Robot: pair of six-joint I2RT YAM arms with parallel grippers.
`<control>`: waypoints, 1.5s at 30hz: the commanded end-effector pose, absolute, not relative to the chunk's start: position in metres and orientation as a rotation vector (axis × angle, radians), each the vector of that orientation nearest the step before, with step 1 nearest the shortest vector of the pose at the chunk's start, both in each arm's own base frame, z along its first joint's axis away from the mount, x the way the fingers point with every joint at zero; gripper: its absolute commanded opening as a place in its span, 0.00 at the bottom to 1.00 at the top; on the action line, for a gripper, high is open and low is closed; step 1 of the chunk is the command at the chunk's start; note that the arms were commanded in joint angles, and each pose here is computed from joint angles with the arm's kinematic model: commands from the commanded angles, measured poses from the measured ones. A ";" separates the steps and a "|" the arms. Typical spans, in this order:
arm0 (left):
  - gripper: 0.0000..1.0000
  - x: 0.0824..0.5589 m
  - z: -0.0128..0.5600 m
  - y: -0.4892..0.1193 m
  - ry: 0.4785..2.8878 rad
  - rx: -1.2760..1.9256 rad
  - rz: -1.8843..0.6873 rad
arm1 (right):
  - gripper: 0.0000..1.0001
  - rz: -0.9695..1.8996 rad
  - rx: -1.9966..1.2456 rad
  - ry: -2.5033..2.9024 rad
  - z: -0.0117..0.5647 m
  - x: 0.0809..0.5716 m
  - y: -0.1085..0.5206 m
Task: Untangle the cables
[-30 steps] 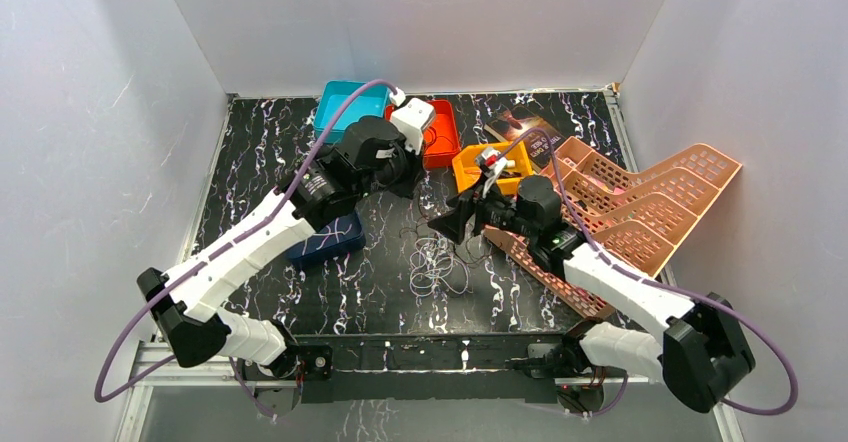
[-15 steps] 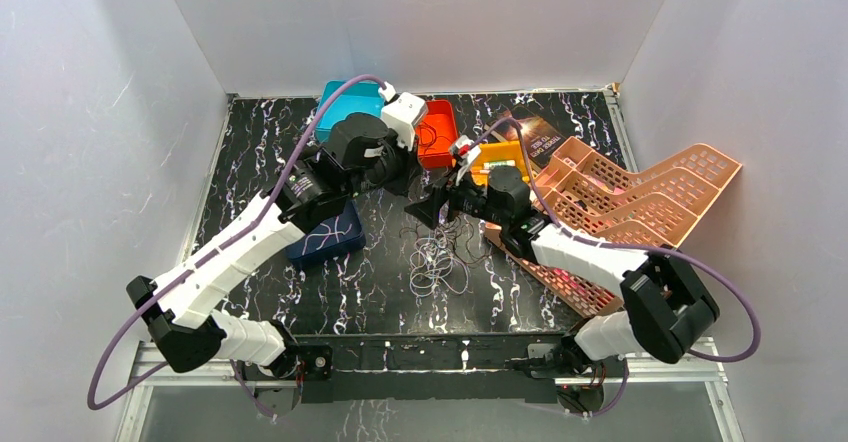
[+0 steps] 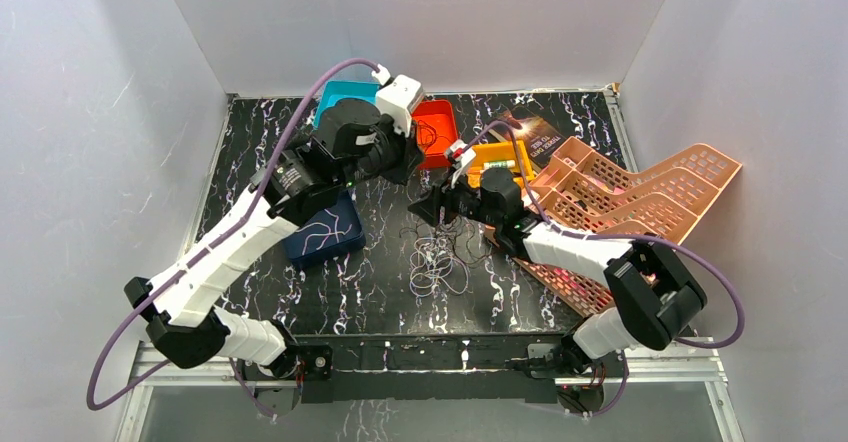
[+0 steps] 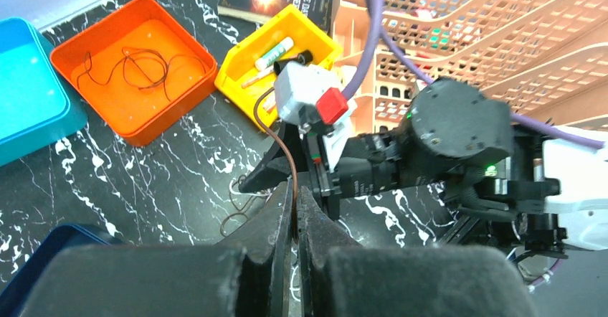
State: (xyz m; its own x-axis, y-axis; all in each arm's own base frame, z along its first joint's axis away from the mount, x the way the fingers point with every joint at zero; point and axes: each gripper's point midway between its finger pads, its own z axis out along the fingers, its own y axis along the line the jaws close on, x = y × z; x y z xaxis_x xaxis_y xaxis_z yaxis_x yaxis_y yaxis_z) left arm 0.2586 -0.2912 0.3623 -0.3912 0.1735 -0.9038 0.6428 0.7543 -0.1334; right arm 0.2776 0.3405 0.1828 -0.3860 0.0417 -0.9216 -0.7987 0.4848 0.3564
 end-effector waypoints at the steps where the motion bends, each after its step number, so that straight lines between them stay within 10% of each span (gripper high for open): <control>1: 0.00 0.255 0.396 -0.286 1.889 0.596 -0.613 | 0.56 1.051 -0.645 1.697 0.180 0.280 0.342; 45: 0.00 0.276 0.586 -0.244 1.411 0.320 -0.537 | 0.53 0.979 -0.635 1.984 0.064 0.208 0.275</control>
